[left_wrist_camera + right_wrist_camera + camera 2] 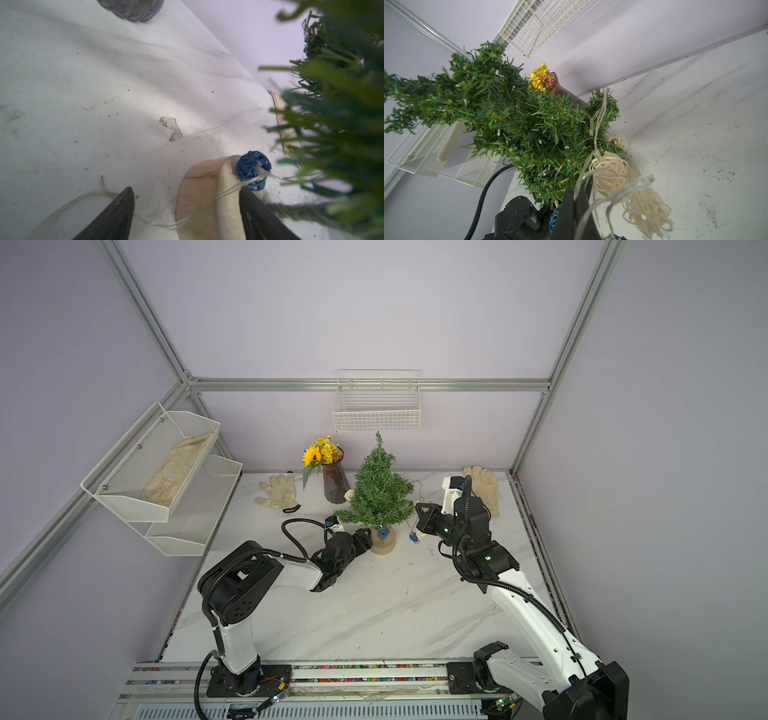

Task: Remove string lights from the small christmas tree
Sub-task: Remove the light string from the Christmas tree.

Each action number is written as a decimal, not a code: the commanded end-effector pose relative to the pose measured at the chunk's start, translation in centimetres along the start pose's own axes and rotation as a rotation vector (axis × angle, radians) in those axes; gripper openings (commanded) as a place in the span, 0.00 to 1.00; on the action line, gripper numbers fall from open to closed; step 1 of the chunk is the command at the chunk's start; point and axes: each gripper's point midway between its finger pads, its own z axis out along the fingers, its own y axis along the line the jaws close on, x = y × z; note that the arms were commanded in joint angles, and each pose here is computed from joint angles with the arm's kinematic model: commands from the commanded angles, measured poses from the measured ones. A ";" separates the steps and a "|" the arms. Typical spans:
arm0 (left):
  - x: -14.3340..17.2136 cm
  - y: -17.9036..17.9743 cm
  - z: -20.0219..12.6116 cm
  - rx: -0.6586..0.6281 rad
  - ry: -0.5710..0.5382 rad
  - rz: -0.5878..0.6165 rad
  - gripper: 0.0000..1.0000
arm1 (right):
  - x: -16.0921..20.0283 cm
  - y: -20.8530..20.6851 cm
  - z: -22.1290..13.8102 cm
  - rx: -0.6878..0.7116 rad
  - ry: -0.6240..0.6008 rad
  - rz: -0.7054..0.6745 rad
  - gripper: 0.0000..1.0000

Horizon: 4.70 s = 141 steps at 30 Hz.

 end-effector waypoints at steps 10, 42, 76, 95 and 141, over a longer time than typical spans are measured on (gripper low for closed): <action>-0.9 -0.8 1.8 -0.018 -0.033 -0.012 0.62 | -1.7 1.0 -1.2 -0.039 -0.060 0.004 0.00; 1.1 1.0 1.4 -0.092 0.085 0.001 0.59 | -6.8 -12.8 -2.7 0.226 -0.187 0.241 0.00; 1.6 0.0 1.3 -0.036 0.111 0.025 0.57 | -20.5 13.9 15.3 -0.438 -0.203 0.089 0.00; 1.1 -0.8 1.4 -0.028 0.075 0.085 0.56 | -19.0 26.1 15.7 -0.829 -0.229 0.207 0.00; 0.9 0.0 1.9 -0.102 0.078 0.125 0.54 | -15.0 36.6 3.5 -0.998 -0.218 -0.261 0.00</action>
